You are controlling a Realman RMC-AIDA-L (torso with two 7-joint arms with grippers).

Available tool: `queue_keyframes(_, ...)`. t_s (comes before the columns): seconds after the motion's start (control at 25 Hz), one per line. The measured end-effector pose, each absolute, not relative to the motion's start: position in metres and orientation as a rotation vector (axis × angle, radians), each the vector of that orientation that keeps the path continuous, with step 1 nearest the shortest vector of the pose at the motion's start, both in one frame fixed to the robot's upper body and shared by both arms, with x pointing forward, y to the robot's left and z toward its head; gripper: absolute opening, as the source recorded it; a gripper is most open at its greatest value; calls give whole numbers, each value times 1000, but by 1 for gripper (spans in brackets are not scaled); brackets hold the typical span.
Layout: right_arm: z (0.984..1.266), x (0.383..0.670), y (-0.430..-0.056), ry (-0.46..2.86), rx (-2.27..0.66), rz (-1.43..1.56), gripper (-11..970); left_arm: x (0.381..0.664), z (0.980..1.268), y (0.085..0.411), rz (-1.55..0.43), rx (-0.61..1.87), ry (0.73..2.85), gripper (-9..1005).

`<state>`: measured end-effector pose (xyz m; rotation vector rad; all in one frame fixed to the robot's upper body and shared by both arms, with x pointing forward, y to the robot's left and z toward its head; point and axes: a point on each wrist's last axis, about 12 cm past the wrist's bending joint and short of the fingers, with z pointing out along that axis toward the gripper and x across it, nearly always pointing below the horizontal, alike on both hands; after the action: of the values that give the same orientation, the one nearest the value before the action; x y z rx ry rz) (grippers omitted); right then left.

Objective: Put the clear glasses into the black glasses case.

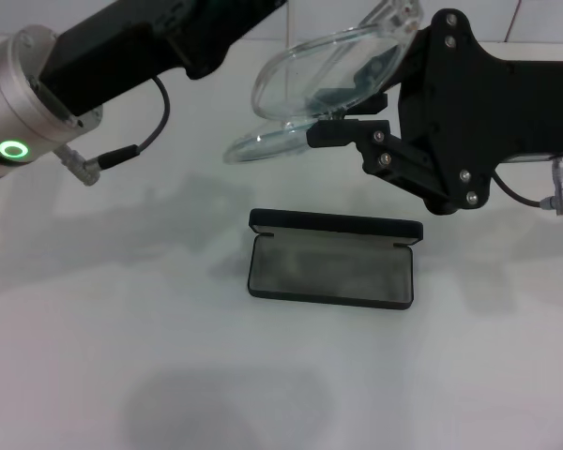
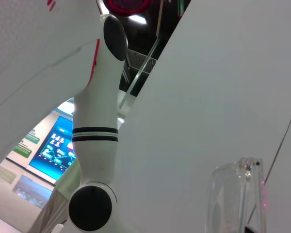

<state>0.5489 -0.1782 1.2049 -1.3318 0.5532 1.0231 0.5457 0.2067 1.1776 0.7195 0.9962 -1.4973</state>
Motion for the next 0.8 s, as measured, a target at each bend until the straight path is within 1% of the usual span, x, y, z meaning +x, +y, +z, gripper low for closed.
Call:
queue_keyframes(0.4,1204,550,-178,562,-1330,1011,64,539,1184,196,-1521,838,956,157)
queue_keyframes(0.8,1203,551,-180,571,-1320,1006,65,539,1186,195,-1524,851,948,157)
